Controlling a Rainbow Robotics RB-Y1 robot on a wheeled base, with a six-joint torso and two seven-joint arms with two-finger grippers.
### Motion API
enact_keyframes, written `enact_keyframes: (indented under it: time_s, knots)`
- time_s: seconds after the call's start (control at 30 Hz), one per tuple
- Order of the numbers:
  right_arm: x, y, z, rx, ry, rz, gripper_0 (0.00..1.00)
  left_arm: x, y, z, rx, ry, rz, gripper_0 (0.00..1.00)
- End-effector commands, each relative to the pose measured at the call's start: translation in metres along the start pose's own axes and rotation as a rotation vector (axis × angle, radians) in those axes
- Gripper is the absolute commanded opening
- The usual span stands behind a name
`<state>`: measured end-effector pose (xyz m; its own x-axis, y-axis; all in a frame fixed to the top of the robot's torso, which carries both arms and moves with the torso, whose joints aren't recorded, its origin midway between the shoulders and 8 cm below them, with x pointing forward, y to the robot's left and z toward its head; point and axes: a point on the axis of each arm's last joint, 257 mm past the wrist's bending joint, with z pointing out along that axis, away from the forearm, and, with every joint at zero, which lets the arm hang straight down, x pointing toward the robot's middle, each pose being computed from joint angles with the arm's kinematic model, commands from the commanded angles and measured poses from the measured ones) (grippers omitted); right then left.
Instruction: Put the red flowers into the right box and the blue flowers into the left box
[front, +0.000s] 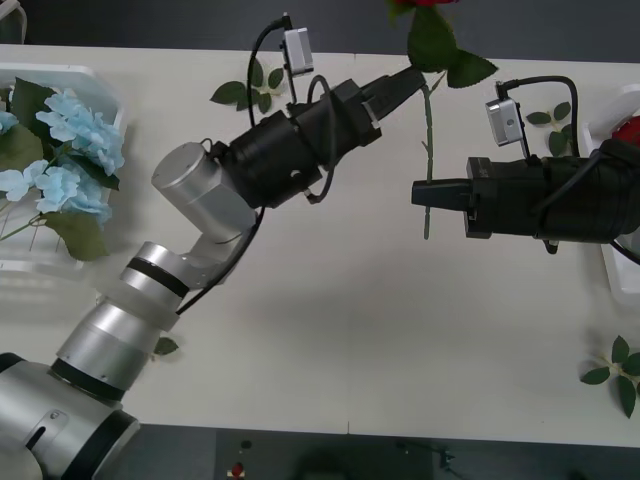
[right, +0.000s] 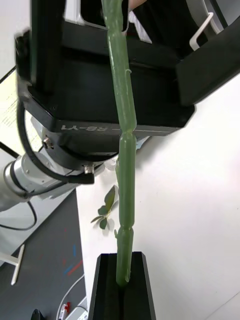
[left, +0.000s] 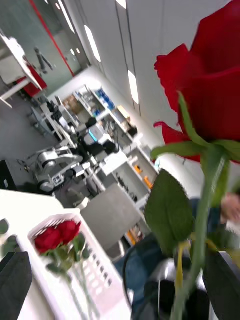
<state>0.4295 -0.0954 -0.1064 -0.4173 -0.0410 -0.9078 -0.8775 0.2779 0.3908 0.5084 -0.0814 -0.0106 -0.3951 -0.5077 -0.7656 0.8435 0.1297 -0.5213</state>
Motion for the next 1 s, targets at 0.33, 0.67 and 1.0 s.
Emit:
enact_keyframes:
  time_s: [0.33,0.67,1.0]
  knots:
    - [-0.062,-0.050,-0.048,0.252,0.002,-0.013,0.00,-0.054,0.054,-0.180,-0.122,0.384,0.353,1.00]
    - [-0.069,-0.169,-0.292,0.925,0.177,-0.027,0.00,-0.137,0.091,-0.272,-0.350,0.617,0.623,1.00]
    - [0.012,-0.191,-0.496,1.343,0.282,0.176,0.00,-0.110,0.060,-0.276,-0.251,0.712,0.539,1.00]
